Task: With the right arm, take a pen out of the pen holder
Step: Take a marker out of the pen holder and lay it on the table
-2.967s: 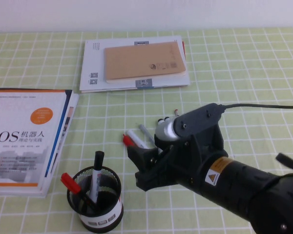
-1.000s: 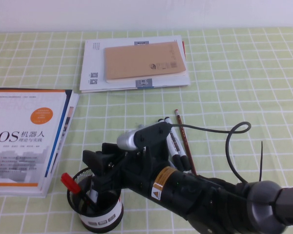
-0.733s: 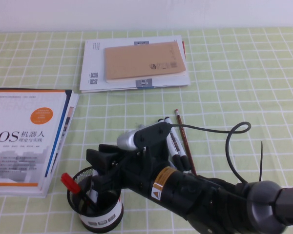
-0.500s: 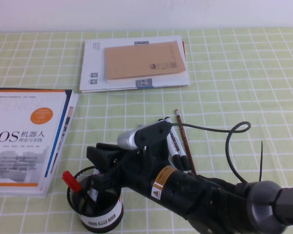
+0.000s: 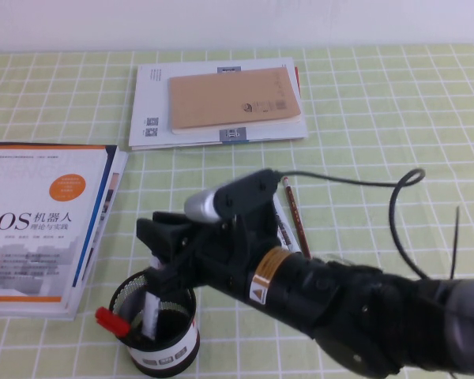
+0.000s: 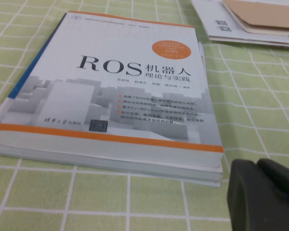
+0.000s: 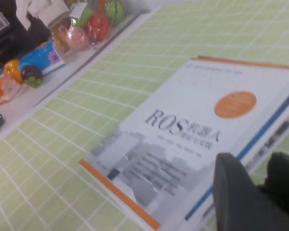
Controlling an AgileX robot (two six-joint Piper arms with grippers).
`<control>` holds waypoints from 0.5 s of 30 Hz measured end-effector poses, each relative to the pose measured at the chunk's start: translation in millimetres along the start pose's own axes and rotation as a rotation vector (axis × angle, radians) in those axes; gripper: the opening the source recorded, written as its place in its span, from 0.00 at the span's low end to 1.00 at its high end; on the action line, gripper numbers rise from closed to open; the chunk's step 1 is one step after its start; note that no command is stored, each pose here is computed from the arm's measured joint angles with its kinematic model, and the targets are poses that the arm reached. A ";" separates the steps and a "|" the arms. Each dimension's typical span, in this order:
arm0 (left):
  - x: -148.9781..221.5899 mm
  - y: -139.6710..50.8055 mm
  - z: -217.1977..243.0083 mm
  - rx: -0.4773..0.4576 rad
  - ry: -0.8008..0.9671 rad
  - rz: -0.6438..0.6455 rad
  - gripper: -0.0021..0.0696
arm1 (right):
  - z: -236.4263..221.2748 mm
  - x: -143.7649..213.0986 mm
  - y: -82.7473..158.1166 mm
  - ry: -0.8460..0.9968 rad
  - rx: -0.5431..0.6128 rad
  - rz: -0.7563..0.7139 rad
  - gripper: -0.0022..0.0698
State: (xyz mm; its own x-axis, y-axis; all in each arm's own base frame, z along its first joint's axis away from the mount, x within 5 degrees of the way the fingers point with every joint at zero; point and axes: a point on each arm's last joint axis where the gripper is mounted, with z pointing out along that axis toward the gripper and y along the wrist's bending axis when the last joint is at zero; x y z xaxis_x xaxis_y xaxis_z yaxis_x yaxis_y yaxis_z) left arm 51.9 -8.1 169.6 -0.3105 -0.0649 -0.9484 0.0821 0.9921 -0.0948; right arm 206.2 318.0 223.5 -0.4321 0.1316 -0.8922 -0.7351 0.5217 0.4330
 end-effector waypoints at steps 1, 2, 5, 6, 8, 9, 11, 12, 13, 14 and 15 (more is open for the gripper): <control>0.0 0.0 0.0 0.000 0.000 0.000 0.02 | -1.5 -7.0 3.4 -0.003 -0.002 -0.006 0.16; 0.0 0.0 0.0 0.000 0.000 0.000 0.02 | -3.5 -15.1 7.7 -0.004 -0.005 -0.018 0.16; 0.0 0.0 0.0 0.000 0.000 0.000 0.02 | -7.9 -33.5 17.2 0.009 -0.006 -0.076 0.16; 0.0 0.0 0.0 0.000 0.000 0.000 0.02 | -9.6 -40.7 20.6 0.018 0.000 -0.098 0.16; 0.0 0.0 0.0 0.000 0.000 0.000 0.02 | -13.3 -55.7 27.6 0.031 0.008 -0.135 0.16; 0.0 0.0 0.0 0.000 0.000 0.000 0.02 | -15.5 -63.6 29.3 0.038 0.017 -0.157 0.16; 0.0 0.0 0.0 0.000 0.000 0.000 0.02 | -19.8 -77.2 30.8 0.056 0.041 -0.193 0.16; 0.0 0.0 0.0 0.000 0.000 0.000 0.02 | -22.3 -84.8 31.6 0.059 0.050 -0.209 0.16; 0.0 0.0 0.0 0.000 0.000 0.000 0.02 | -24.8 -92.2 32.0 0.061 0.061 -0.221 0.16; 0.0 0.0 0.0 0.000 0.000 0.000 0.02 | -26.8 -98.0 32.0 0.064 0.071 -0.240 0.16; 0.0 0.0 0.0 0.000 0.000 0.000 0.02 | -29.0 -104.9 32.8 0.065 0.080 -0.255 0.16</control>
State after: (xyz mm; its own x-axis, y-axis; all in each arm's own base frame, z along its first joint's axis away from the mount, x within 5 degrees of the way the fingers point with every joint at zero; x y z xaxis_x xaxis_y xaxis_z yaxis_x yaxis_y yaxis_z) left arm 51.9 -8.1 169.6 -0.3105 -0.0649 -0.9484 0.0821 0.9921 -0.0948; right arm 212.3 296.8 335.0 -0.2732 -0.0653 -0.9597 -0.7820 0.5961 0.1821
